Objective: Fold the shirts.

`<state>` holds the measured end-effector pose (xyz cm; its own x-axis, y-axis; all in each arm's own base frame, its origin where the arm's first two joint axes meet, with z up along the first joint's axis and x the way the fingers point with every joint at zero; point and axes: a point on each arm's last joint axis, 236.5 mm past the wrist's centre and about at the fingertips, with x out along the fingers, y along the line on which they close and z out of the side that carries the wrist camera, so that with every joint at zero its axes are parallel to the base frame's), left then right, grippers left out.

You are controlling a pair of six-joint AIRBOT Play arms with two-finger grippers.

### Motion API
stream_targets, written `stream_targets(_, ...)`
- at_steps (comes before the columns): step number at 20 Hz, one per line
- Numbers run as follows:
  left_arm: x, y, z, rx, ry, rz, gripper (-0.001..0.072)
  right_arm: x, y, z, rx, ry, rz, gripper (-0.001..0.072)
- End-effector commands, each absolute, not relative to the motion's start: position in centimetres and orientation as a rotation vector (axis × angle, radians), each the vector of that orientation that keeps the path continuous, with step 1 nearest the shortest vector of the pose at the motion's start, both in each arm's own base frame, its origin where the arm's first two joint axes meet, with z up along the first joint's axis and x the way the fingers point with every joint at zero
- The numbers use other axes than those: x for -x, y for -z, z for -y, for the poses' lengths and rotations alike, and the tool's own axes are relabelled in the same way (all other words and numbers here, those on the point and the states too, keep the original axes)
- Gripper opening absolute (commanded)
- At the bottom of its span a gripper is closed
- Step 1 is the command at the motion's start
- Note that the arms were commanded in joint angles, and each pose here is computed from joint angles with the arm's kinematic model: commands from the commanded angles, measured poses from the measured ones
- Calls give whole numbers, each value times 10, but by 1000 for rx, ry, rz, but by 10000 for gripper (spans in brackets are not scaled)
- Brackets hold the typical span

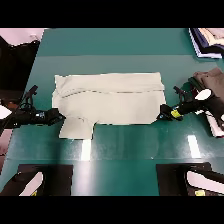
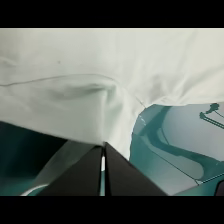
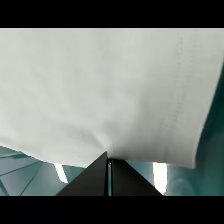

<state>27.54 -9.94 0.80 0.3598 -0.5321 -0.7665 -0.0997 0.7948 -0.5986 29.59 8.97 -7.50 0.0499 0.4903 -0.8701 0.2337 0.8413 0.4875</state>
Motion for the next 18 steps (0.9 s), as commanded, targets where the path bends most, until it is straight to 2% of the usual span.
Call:
stream_targets(1, -267, -8, 103, 615, 329, -1218, 22, -288, 71, -89, -556, -238, -1549, 19)
stream_targets(6, -221, -10, 138, 544, 502, -1373, 22, -235, 33, -50, -294, -200, -1618, 19)
stream_targets(11, -189, -20, 190, 496, 674, -1440, 22, -211, -13, -31, -298, -130, -1520, 18)
stream_targets(14, -212, -33, 193, 500, 661, -1347, 23, -216, -31, -19, -336, -79, -1402, 18)
stream_targets(18, -277, -80, 178, 407, 584, -1077, 23, -238, -41, -17, -380, -72, -1291, 17)
